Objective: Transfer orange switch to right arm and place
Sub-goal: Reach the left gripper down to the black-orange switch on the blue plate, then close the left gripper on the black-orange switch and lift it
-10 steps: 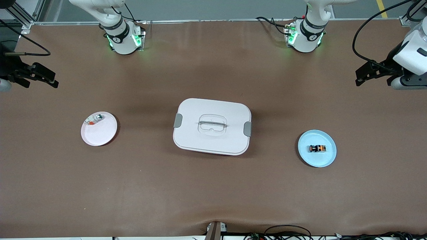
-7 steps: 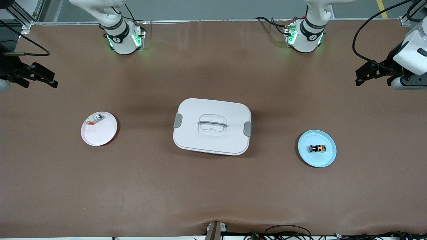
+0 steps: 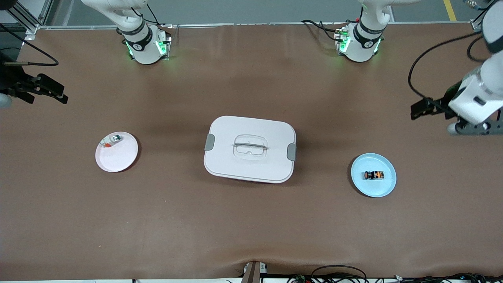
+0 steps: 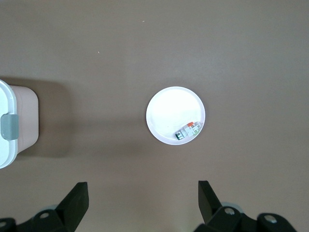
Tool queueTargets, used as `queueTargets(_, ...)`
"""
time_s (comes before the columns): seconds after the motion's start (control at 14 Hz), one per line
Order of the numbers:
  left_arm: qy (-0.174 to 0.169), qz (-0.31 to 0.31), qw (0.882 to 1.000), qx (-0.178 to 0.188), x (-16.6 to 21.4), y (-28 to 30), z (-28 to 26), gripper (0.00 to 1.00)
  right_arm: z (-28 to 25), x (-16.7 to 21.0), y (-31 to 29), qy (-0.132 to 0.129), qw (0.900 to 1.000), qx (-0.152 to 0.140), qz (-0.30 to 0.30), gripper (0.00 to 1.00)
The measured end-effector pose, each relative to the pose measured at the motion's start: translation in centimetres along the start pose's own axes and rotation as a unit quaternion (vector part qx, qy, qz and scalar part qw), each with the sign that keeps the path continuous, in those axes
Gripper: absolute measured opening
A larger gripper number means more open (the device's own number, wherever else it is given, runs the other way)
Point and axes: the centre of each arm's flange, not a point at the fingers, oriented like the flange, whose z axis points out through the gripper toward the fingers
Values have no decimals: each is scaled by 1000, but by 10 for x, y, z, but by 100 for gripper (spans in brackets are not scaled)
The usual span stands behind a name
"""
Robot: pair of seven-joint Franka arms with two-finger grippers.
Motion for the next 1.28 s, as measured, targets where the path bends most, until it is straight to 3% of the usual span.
queueTargets(0.36, 25, 5, 1000, 11, 48, -4, 85, 100, -2, 0, 0, 2, 1000, 0, 0, 100)
queueTargets(0.64, 15, 11, 1000, 7, 66, 2, 150, 100, -2, 0, 0, 2, 1000, 0, 0, 100)
queueTargets(1.28, 50, 20, 999, -8, 80, 11, 275, 100, -2, -1, 0, 2, 1000, 0, 0, 100)
